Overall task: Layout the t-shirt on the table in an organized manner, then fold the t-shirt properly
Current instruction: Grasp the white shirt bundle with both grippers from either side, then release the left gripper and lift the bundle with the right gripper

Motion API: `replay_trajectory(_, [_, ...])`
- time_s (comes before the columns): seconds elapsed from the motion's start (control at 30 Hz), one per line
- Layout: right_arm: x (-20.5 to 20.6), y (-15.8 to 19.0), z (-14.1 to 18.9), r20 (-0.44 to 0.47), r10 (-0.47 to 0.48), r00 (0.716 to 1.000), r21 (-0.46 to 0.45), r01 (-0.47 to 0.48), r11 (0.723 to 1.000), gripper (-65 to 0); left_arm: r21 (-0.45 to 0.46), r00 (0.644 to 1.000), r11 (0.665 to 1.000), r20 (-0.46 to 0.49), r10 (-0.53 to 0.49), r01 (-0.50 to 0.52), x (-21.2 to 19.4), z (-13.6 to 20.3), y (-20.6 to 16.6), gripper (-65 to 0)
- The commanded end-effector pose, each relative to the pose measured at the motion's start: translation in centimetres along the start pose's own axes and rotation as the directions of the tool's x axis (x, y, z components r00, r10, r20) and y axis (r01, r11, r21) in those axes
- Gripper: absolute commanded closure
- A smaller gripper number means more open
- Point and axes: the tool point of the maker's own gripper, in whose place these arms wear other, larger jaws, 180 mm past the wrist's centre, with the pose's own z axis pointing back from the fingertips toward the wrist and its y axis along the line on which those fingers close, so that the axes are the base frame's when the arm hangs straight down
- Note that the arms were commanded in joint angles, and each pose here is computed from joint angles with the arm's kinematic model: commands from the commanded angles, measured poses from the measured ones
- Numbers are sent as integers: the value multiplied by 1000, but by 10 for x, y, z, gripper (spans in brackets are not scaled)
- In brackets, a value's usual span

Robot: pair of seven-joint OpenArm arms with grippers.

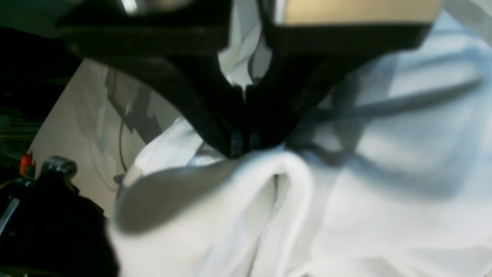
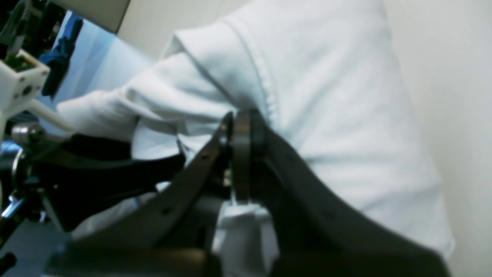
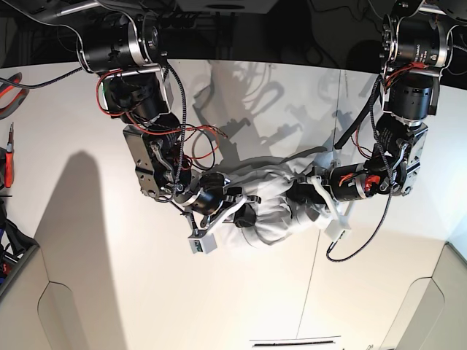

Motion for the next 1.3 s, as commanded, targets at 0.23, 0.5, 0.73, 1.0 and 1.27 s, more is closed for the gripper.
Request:
replay_trajectory(0.23, [8,-62,11,-64,40,997,-345,-60,937,0,45,1000,999,-12,-16,16,6,6,11,0])
replay_trajectory(0.5, [50,-22,10,38,137,990,-182,-128,975,0,-108,986,992,157,-48,65,55,25,-20,0])
replay_trajectory(0.73, [104,28,29,145,254,956,-40,-251,967,0,-177,909,956,390,-149,233,130,85,-64,0])
replay_trajectory(1.0, [146,88,65,267,385,883,100,-423,901,0,-129,796,931,566,-214,342,178,145,-88,0])
replay_trajectory(1.27, [126,79,45,225,425,877,87,-452,888,0,-96,799,942,561,-217,323,174,147,-76,0])
